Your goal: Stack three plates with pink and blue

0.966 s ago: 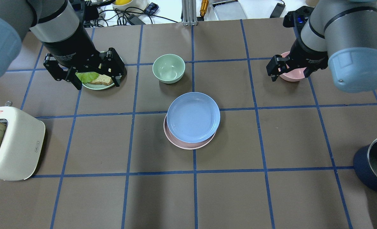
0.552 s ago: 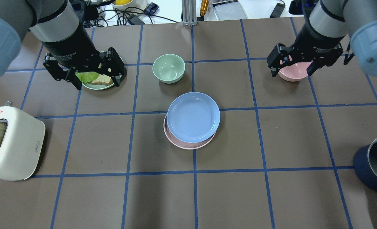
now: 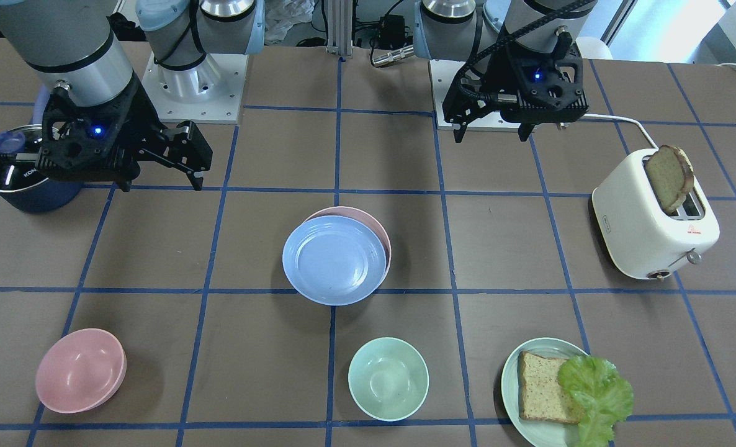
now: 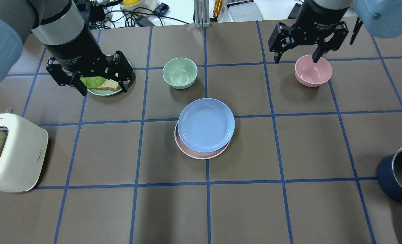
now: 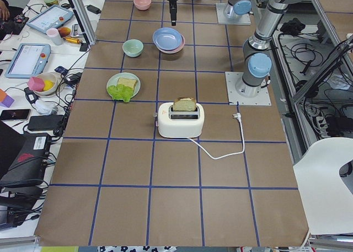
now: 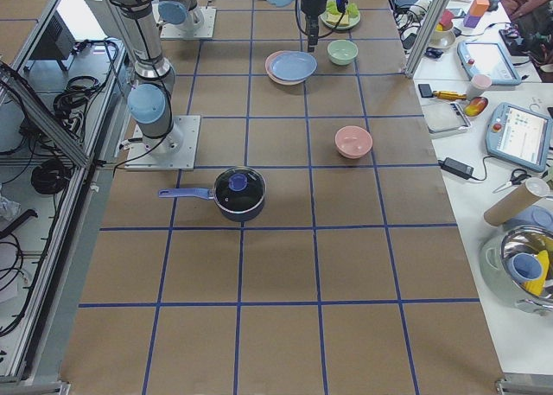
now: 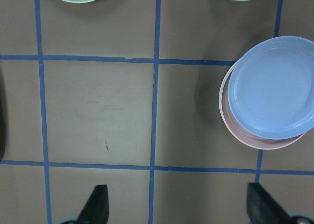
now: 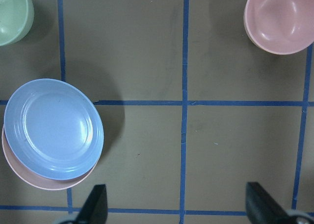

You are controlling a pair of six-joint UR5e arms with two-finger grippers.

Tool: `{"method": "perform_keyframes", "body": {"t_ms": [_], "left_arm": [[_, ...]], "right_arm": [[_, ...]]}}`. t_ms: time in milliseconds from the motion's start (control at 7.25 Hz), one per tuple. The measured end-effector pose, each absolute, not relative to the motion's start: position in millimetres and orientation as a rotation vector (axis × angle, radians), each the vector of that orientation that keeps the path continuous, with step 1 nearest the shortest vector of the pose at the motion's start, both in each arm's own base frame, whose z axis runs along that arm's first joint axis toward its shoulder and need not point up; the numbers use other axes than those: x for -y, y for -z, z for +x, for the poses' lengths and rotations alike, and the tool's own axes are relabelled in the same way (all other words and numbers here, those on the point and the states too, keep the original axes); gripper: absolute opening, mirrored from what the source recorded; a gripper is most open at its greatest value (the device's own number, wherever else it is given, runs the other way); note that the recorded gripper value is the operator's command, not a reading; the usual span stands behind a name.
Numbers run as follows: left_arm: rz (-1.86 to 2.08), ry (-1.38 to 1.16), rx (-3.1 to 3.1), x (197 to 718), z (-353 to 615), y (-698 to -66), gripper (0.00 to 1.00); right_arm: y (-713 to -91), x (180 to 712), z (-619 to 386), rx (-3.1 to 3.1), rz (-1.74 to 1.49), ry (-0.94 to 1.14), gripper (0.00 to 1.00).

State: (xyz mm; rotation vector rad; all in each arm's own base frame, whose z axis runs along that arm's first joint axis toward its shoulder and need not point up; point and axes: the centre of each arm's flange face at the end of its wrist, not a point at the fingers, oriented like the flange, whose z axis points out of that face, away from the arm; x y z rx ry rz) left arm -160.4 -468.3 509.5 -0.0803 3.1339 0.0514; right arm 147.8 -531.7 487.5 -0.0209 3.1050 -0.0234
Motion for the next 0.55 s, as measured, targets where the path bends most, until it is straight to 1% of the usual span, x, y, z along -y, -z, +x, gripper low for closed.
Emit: {"method": "perform_keyframes", "body": {"t_ms": [552], "left_arm": [[-0.08,-0.05,-3.133,468,-160,-510,1.0]], "right_arm": [[-482,533,135,-3.119,0.005,0.013,1.0]]}}
